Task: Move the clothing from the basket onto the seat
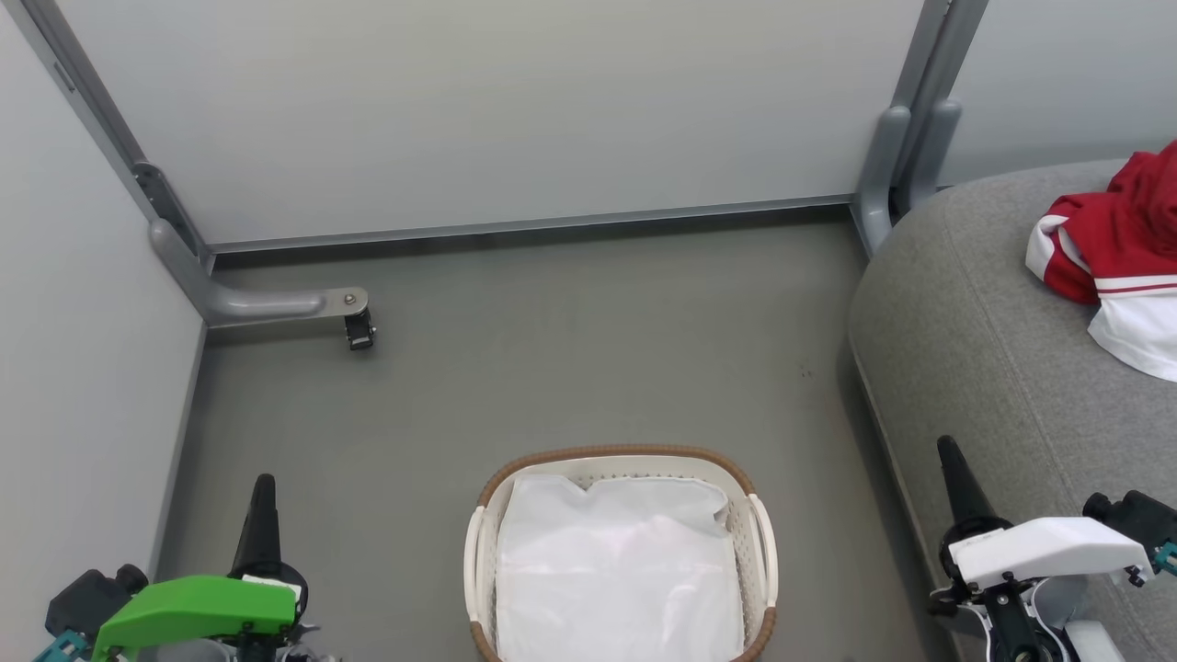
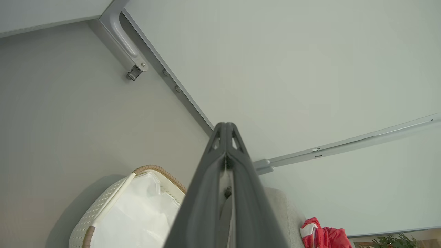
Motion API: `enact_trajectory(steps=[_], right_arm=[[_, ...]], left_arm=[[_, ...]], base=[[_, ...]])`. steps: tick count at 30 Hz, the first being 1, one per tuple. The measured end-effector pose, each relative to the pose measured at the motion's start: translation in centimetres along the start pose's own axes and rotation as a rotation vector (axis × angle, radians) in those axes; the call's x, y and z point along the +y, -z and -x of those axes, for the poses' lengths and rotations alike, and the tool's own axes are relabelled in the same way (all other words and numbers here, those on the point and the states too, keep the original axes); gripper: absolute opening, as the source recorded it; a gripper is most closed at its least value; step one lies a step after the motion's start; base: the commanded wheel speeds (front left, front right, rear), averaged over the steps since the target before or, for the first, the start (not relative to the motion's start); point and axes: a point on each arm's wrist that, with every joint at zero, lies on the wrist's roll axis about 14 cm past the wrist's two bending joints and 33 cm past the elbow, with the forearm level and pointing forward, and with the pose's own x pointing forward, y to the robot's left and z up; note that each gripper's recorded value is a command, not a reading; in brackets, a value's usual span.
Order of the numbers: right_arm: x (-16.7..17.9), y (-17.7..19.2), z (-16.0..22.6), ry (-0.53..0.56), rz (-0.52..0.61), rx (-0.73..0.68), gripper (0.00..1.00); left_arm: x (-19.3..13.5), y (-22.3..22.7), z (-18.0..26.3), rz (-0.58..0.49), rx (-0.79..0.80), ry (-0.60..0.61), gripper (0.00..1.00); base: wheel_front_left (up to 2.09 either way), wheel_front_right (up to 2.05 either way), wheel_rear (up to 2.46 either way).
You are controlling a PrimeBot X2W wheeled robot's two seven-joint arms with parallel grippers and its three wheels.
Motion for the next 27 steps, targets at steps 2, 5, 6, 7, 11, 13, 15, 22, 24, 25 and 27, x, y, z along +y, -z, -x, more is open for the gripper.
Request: enact_trajectory(steps=[2, 5, 6, 7, 11, 13, 15, 22, 24, 25, 27], right_arm=[[0.0, -0.1, 0.0, 0.001, -0.019, -0.001, 0.0], [0.0, -0.2, 0.0, 0.001, -0.05, -0.003, 0.0], [0.0, -0.3, 0.0, 0.0, -0.061, -0.004, 0.0], [0.0, -0.4, 0.0, 0.0, -0.069, -0.004, 0.0], [0.0, -0.6, 0.0, 0.001, -0.108, -0.008, 0.0], [0.0, -0.7, 0.0, 0.0, -0.129, -0.011, 0.0], [0.1, -0.8, 0.0, -0.002, -0.146, -0.012, 0.0], [0.2, -1.3, -0.1, -0.009, -0.209, -0.019, 0.0], [0.2, -1.4, -0.1, -0.01, -0.226, -0.02, 0.0], [0.2, -1.4, -0.1, -0.01, -0.235, -0.02, 0.0], [0.2, -1.5, 0.0, -0.011, -0.254, -0.022, 0.0]], left_arm=[[-0.1, -0.1, -0.1, 0.018, -0.003, 0.003, 0.0], [-0.3, -0.2, -0.3, 0.048, -0.004, 0.009, 0.0], [-0.4, -0.2, -0.3, 0.056, -0.002, 0.012, 0.0], [-0.5, -0.3, -0.3, 0.064, -0.002, 0.013, 0.0], [-0.7, -0.3, -0.5, 0.103, 0.0, 0.019, 0.0], [-0.7, -0.4, -0.5, 0.118, 0.002, 0.021, 0.0], [-0.8, -0.4, -0.5, 0.135, 0.003, 0.023, 0.0], [-1.2, -0.5, -0.8, 0.193, 0.005, 0.034, 0.0], [-1.3, -0.6, -0.9, 0.206, 0.007, 0.04, 0.0], [-1.4, -0.6, -0.9, 0.217, 0.007, 0.043, 0.0], [-1.6, -0.7, -1.0, 0.234, 0.005, 0.047, 0.0]], base=[[0.0, 0.0, 0.0], [0.0, 0.0, 0.0], [0.0, 0.0, 0.0], [0.0, 0.0, 0.0], [0.0, 0.0, 0.0], [0.0, 0.0, 0.0], [0.0, 0.0, 0.0], [0.0, 0.0, 0.0], [0.0, 0.0, 0.0], [0.0, 0.0, 0.0], [0.0, 0.0, 0.0]])
